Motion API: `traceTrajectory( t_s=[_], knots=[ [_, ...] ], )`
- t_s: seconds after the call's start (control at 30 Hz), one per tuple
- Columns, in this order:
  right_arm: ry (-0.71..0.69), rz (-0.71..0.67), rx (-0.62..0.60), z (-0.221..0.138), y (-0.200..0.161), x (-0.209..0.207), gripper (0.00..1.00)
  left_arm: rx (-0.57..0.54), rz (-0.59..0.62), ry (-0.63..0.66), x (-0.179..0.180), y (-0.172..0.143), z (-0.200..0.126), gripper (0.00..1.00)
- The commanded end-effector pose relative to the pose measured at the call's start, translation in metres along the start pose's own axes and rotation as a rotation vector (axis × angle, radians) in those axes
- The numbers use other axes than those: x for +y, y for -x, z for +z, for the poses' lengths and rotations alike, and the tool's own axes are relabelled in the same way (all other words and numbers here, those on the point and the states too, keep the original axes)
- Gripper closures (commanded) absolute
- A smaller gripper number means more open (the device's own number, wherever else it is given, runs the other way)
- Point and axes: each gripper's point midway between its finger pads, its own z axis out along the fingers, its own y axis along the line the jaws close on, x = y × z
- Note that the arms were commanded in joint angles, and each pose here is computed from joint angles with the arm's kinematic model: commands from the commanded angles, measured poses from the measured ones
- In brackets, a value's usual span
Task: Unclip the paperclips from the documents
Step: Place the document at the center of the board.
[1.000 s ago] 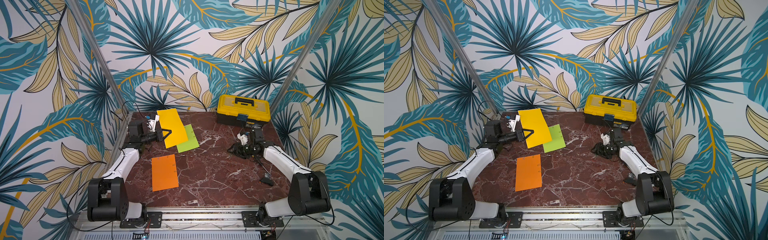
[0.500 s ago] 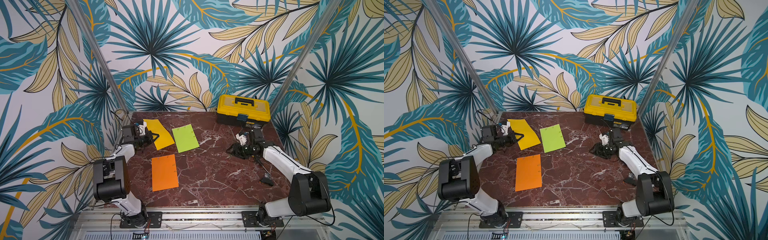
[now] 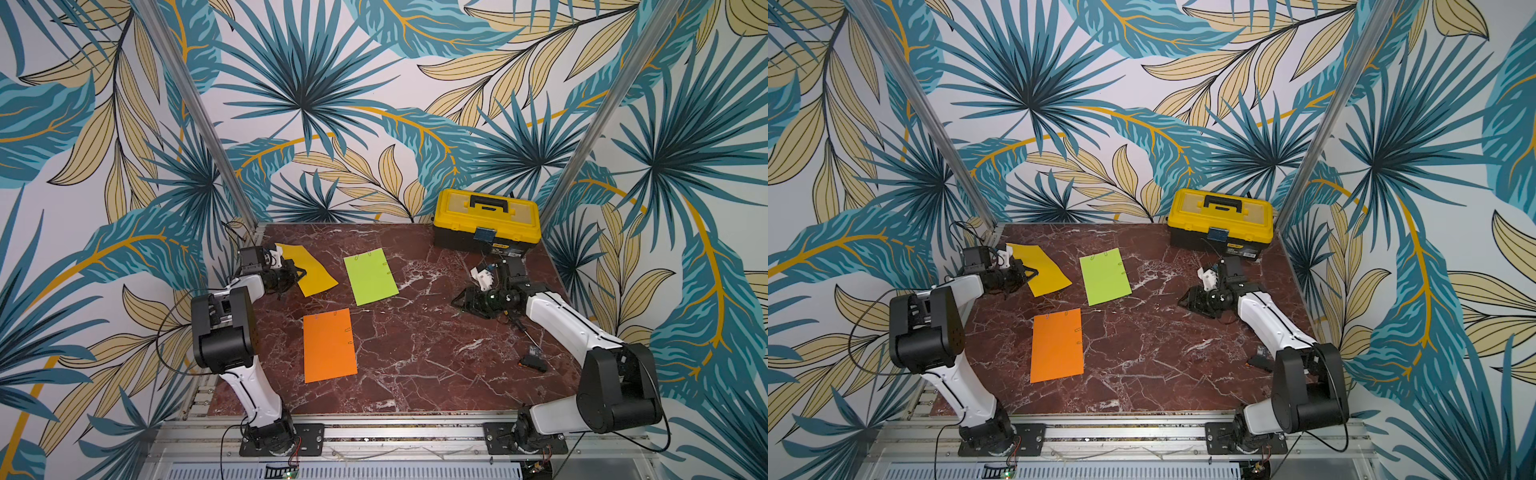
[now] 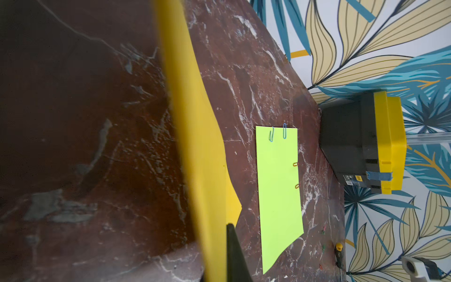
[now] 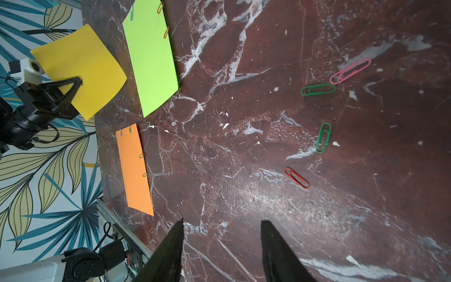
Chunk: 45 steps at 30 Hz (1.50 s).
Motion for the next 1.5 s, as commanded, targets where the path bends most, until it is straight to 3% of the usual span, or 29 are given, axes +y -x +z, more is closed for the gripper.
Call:
traceTrajectory(
  t_s=[0.0, 0.17, 0.67, 0.83, 0.93, 1.13, 1.47],
  knots=[
    [0.028, -0.029, -0.008, -0.007, 0.001, 0.012, 0.48, 0.022, -0.023, 0.065, 0.018, 0.002, 0.0, 1.0],
    [0.034, -0.028, -0.008, -0.007, 0.001, 0.013, 0.48, 0.041, -0.059, 0.105, 0.033, -0.002, 0.001, 0.98],
    [0.057, -0.035, 0.009, 0.004, 0.001, 0.015, 0.47, 0.052, -0.123, 0.329, 0.072, -0.013, -0.023, 0.38],
    [0.06, -0.043, 0.013, 0.008, -0.003, 0.014, 0.47, 0.009, -0.087, 0.368, 0.066, -0.009, -0.039, 0.3],
    [0.068, -0.039, 0.027, 0.016, -0.005, 0.013, 0.45, -0.031, -0.042, 0.365, 0.052, -0.004, -0.049, 0.23],
    [0.077, -0.052, 0.044, 0.027, -0.004, 0.012, 0.44, -0.049, 0.141, 0.302, -0.012, -0.013, -0.049, 0.22],
    [0.101, -0.071, 0.027, 0.032, 0.0, 0.014, 0.42, 0.074, 0.38, 0.141, -0.119, -0.077, -0.006, 0.24]
  ],
)
